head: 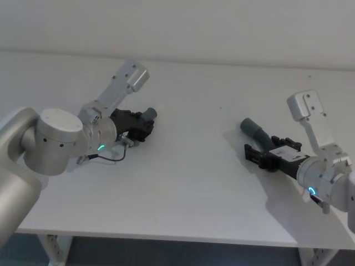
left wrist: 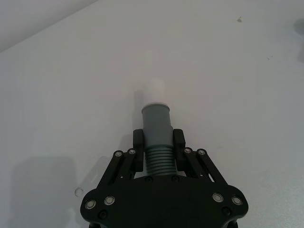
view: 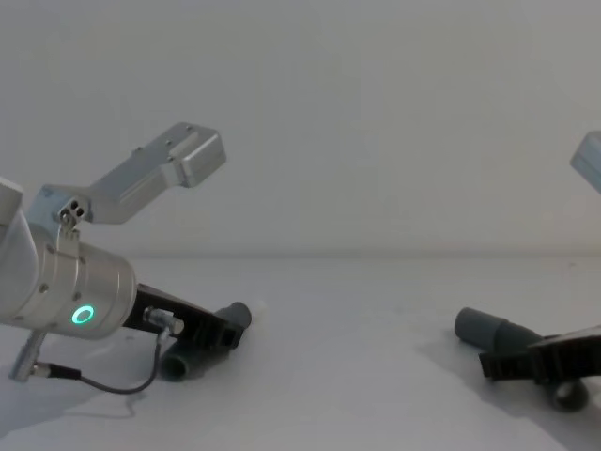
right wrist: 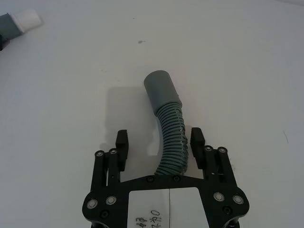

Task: Use both hands to pick up one end of the pipe from the table, align the ends, and insert them.

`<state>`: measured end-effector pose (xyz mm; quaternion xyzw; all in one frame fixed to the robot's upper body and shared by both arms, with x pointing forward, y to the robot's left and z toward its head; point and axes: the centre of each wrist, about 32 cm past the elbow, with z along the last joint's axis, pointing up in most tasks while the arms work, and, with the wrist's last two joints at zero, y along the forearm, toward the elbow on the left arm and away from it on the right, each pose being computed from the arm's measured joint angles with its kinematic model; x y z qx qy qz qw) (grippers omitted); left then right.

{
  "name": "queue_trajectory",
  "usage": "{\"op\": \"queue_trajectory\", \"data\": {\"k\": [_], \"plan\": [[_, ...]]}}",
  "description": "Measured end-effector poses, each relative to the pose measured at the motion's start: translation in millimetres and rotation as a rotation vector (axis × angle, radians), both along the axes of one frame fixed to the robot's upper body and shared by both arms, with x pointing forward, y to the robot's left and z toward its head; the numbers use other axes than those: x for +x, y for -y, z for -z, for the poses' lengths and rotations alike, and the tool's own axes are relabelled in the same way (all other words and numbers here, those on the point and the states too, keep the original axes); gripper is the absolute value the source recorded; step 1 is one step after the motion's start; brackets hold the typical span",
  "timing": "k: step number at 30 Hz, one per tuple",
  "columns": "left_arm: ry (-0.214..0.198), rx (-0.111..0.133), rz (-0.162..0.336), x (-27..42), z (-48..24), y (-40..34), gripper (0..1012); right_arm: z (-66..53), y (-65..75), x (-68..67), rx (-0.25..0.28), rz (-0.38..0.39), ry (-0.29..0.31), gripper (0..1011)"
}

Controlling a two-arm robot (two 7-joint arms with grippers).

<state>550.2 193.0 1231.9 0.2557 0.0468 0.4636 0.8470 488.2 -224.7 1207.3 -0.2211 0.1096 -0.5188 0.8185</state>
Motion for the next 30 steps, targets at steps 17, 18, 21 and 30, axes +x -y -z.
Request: {"op": "queue_trajectory", "data": {"k": [17,18,21,30], "plan": [[0.0,0.0,0.0,0.0,0.0,0.0,354,-0.2,-0.3,0.4,0.0,-0.001,-0.004,289],[0.0,0.0,0.0,0.0,0.0,0.0,354,-0.2,-0.3,0.4,0.0,-0.001,-0.004,280],[0.0,0.0,0.0,0.0,0.0,0.0,354,-0.2,-0.4,0.4,0.0,-0.001,-0.005,276],[0.001,0.002,0.001,0.2,-0.4,0.3,354,-0.9,-0.8,0.1,0.003,-0.007,-0.004,278]]}}
